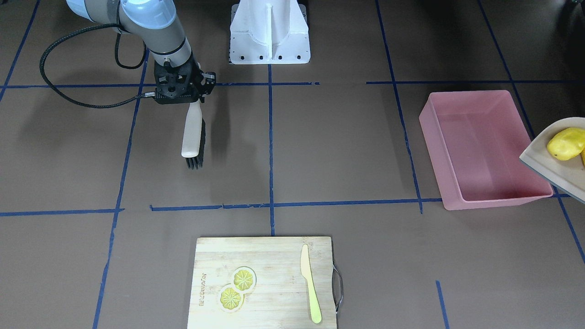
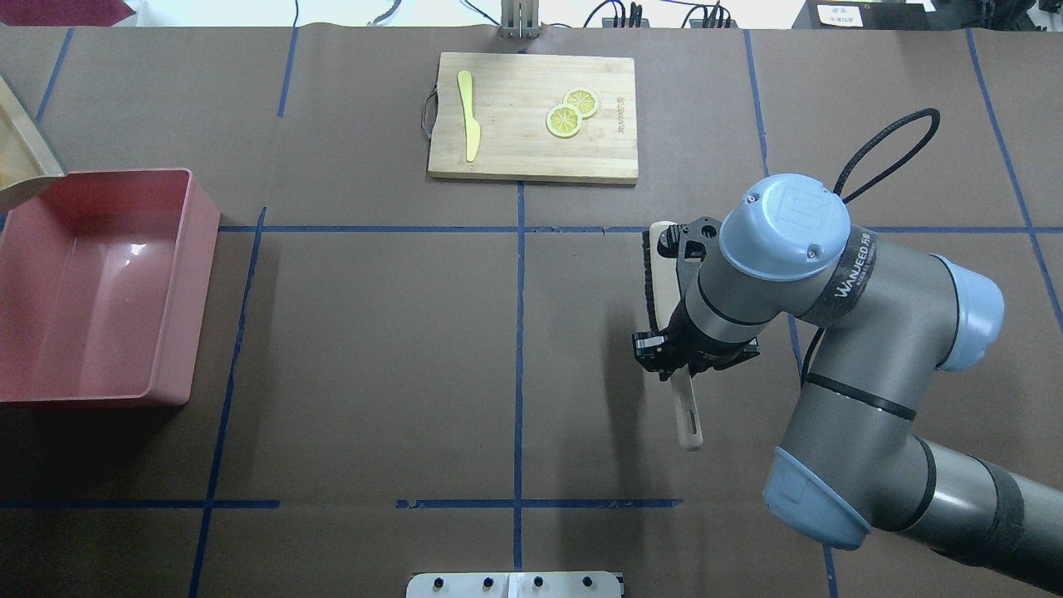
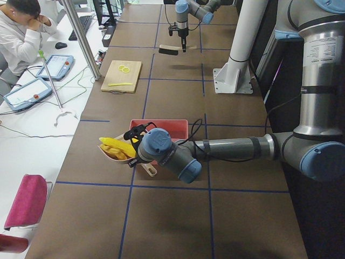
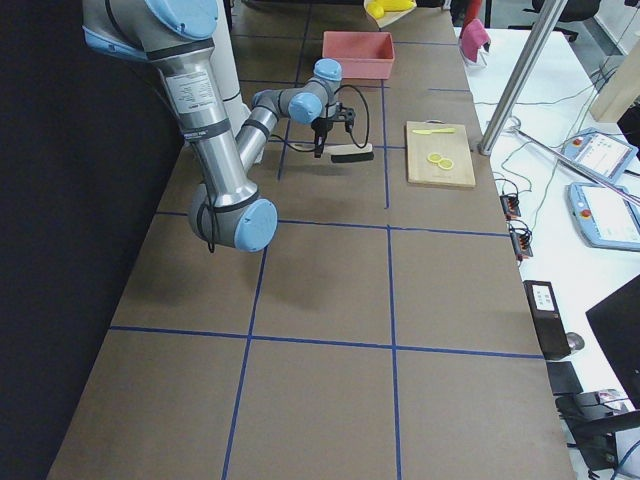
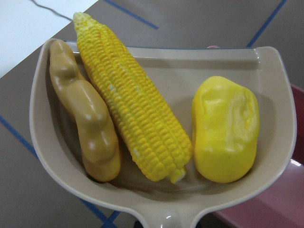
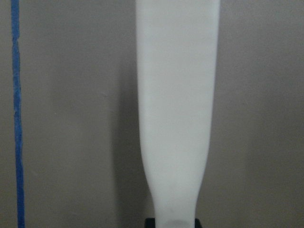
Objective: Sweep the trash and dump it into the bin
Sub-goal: 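Tilt the dustpan over the pink bin with the left gripper to dump vegetables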
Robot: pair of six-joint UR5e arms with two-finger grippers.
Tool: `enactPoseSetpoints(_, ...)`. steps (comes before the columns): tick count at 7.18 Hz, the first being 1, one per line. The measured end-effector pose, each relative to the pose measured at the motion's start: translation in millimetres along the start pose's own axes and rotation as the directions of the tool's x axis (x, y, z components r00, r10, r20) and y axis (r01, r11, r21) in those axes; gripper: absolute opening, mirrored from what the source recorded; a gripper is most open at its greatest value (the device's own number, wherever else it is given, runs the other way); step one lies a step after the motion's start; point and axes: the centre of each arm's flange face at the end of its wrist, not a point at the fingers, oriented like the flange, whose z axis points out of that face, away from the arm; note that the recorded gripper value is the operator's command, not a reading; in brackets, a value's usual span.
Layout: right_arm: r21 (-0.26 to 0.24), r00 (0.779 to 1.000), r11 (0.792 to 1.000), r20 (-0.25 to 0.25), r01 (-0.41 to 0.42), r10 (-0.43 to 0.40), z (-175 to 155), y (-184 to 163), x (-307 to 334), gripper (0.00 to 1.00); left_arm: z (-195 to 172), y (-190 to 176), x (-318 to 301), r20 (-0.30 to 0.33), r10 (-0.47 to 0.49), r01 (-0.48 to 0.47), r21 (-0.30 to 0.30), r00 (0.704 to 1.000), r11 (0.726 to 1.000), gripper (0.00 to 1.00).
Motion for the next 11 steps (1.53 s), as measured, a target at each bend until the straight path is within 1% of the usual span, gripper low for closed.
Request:
enactPoseSetpoints(1, 0.000, 1.000, 1.000, -0.001, 0.000, 0.000, 0, 0, 0, 0.00, 5, 1, 2, -0.006, 0.080, -0.080, -0.012, 0.997, 0.997, 0.00)
enactPoseSetpoints(2, 0.001, 1.000, 1.000, -0.002, -0.001, 0.001, 1, 0, 1, 0.00, 13, 0, 7, -0.029, 0.148, -0.148, -0.023, 0.989, 0.989, 0.00)
enactPoseSetpoints(3, 0.001, 1.000, 1.000, -0.003, -0.002, 0.002, 1, 0, 1, 0.00, 22, -2, 11, -0.065, 0.185, -0.187, -0.032, 0.981, 0.982, 0.00)
enactPoseSetpoints(5, 0.002, 1.000, 1.000, -0.003, -0.003, 0.003, 0, -1, 2, 0.00, 29, -5, 17, -0.147, 0.176, -0.182, -0.024, 0.973, 0.983, 0.00)
enactPoseSetpoints(6, 0.002, 1.000, 1.000, -0.003, -0.003, 0.003, 0, -1, 2, 0.00, 29, -5, 17, -0.165, 0.173, -0.179, -0.022, 0.971, 0.984, 0.00)
enactPoseSetpoints(7, 0.003, 1.000, 1.000, -0.003, -0.003, 0.003, 0, -1, 2, 0.00, 27, -5, 14, -0.170, 0.152, -0.160, -0.032, 0.974, 0.987, 0.00)
enactPoseSetpoints(9, 0.004, 1.000, 1.000, -0.005, -0.003, 0.003, 1, -1, 2, 0.00, 16, -10, 8, -0.158, 0.116, -0.125, -0.051, 0.981, 0.991, 0.00)
enactPoseSetpoints(11, 0.003, 1.000, 1.000, -0.007, -0.004, 0.004, 1, -1, 3, 0.00, -5, -11, -5, -0.124, 0.062, -0.070, -0.062, 0.990, 0.996, 0.00)
